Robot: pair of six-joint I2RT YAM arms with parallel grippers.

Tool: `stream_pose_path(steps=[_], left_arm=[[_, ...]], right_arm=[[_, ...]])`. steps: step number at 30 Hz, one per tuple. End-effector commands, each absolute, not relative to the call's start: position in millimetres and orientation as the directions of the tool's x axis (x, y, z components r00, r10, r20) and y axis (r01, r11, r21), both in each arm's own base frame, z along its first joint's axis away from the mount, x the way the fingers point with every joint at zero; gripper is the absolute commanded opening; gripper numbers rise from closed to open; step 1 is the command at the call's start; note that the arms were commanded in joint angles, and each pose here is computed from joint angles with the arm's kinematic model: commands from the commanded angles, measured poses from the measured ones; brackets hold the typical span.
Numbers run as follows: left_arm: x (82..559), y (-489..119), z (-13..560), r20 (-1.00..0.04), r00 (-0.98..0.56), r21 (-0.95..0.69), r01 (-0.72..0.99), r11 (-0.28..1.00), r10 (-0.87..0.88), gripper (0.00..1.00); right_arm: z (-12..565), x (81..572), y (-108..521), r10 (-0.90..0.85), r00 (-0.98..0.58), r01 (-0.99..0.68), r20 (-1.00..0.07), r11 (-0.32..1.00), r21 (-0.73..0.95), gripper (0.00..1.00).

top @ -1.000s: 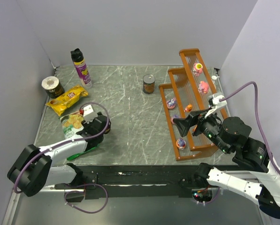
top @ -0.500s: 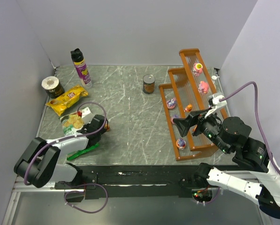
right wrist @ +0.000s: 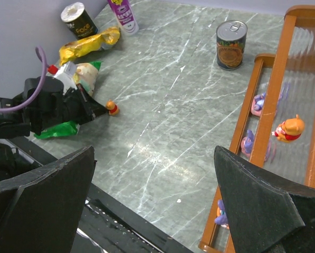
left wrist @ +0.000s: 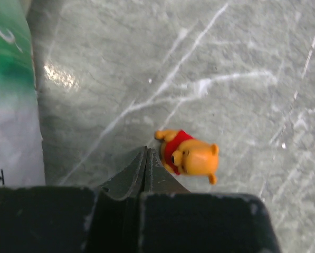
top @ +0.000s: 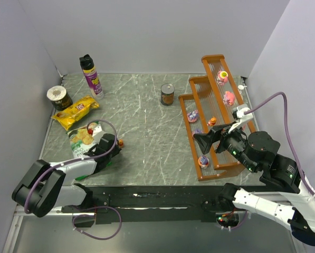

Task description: Place and organize the plastic toys onto the shelf

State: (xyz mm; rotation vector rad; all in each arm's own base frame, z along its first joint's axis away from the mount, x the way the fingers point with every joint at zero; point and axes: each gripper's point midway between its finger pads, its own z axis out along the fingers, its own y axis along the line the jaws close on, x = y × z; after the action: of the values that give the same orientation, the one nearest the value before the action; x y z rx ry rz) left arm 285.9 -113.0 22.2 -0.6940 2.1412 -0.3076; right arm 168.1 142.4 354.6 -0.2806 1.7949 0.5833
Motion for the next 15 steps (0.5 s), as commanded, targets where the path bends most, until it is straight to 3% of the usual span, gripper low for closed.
stream_pose_path(steps=[1, 15], left_arm=[[290, -128, 38, -0.642, -0.490, -0.519, -0.288, 0.804, -0.590, 0.01], [291, -145, 44, -0.639, -0.525, -0.552, -0.196, 0.810, -0.562, 0.05]], right_arm=[[363, 172, 147, 0.130, -0.277, -0.481, -0.952, 0.839, 0.255, 1.00], [361, 172, 144, 0.130, -0.278, -0.472, -0.952, 0.844, 0.253, 1.00]])
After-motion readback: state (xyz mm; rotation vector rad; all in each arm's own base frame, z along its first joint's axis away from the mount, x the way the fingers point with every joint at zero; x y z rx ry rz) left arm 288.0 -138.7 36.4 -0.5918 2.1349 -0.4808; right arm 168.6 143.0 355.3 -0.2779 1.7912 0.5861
